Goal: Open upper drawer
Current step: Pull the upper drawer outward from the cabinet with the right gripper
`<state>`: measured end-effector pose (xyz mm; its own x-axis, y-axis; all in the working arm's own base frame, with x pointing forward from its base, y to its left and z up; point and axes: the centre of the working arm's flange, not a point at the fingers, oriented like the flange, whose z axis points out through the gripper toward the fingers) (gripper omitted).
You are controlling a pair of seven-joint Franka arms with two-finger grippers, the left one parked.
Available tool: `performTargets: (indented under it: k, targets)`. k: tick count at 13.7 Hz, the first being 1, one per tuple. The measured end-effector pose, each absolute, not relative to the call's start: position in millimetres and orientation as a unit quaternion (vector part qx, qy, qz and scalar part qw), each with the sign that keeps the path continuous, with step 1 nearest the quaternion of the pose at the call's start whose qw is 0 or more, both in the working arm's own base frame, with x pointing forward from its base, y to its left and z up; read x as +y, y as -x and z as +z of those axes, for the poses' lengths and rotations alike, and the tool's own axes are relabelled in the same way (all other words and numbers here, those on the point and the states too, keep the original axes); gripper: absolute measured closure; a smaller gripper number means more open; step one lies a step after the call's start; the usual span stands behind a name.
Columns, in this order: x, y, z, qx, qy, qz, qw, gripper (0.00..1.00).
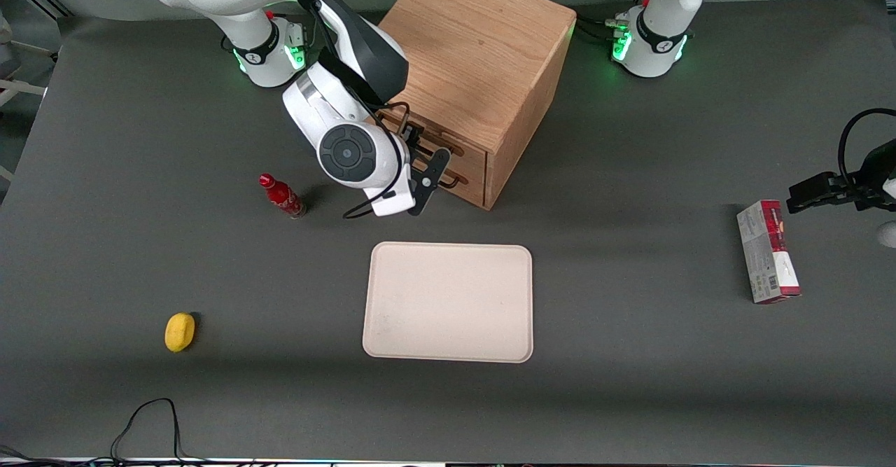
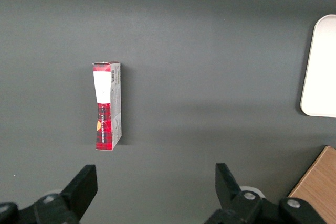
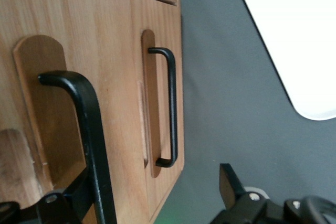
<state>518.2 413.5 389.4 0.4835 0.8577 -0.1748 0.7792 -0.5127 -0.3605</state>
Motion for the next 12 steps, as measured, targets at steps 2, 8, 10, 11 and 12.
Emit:
performTargets:
  k: [2,8,10,11,12]
  targets:
    - [410,-523,390,-0.482,0.856,0.159,0.102,0.00]
    - [387,-548,394,-0.461,0.873,0.133,0.093,0.00]
    - [378,-559,397,-0.452,0.879,0.120,0.090,0.00]
    - [374,-563,397,-0.448,0.882,0.116,0.089,0.00]
    - [371,-568,396,-0.444,0.885,0.111,0.088,0.00]
